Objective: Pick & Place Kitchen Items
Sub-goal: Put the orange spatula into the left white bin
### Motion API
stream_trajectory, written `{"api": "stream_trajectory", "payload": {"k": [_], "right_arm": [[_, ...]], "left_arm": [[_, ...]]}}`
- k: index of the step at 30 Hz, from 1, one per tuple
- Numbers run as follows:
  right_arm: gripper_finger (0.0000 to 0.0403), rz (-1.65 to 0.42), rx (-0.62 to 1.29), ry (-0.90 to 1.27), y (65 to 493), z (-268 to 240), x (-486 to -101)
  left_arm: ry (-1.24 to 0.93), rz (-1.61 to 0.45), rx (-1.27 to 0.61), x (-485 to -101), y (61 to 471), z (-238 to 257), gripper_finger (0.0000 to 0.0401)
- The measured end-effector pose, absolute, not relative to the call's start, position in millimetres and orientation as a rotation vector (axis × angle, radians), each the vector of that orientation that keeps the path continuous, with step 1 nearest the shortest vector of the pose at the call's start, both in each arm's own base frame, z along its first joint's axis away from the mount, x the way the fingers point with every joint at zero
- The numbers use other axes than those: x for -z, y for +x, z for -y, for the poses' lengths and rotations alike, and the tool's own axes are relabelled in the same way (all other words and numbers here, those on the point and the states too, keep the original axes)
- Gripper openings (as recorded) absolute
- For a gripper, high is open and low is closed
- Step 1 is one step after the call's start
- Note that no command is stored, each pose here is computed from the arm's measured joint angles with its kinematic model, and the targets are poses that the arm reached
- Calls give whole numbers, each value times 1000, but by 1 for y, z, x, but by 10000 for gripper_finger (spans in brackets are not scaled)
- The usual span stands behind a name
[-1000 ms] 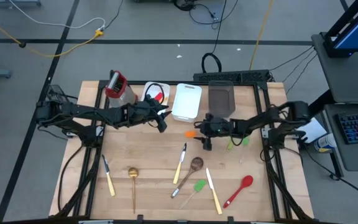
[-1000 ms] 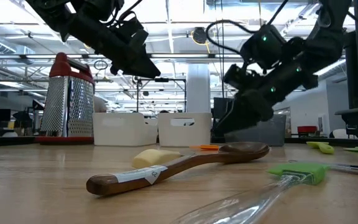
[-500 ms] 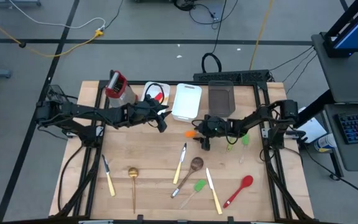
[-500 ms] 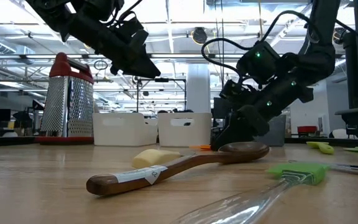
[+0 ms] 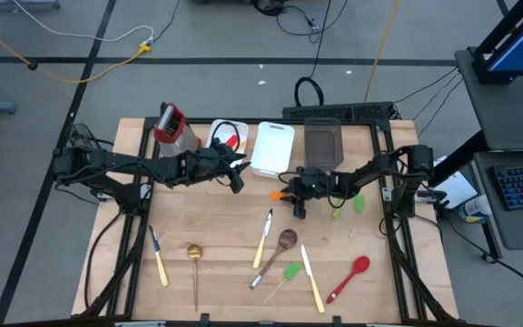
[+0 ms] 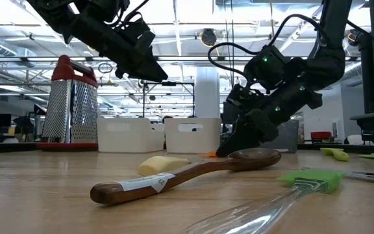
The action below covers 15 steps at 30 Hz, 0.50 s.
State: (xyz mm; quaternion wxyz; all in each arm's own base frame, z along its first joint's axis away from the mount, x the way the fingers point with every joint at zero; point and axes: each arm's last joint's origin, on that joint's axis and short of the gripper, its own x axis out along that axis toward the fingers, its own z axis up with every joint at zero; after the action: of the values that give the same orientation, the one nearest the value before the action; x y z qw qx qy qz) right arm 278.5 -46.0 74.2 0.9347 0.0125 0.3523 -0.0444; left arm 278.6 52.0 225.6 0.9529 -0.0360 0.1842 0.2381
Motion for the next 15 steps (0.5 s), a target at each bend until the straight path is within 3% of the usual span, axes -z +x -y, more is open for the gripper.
{"api": "stream_trajectory", "payload": {"k": [15], "right_arm": [[83, -641, 65, 46, 283, 35, -84]], "left_arm": [[-76, -374, -454, -226, 280, -43, 134]]}}
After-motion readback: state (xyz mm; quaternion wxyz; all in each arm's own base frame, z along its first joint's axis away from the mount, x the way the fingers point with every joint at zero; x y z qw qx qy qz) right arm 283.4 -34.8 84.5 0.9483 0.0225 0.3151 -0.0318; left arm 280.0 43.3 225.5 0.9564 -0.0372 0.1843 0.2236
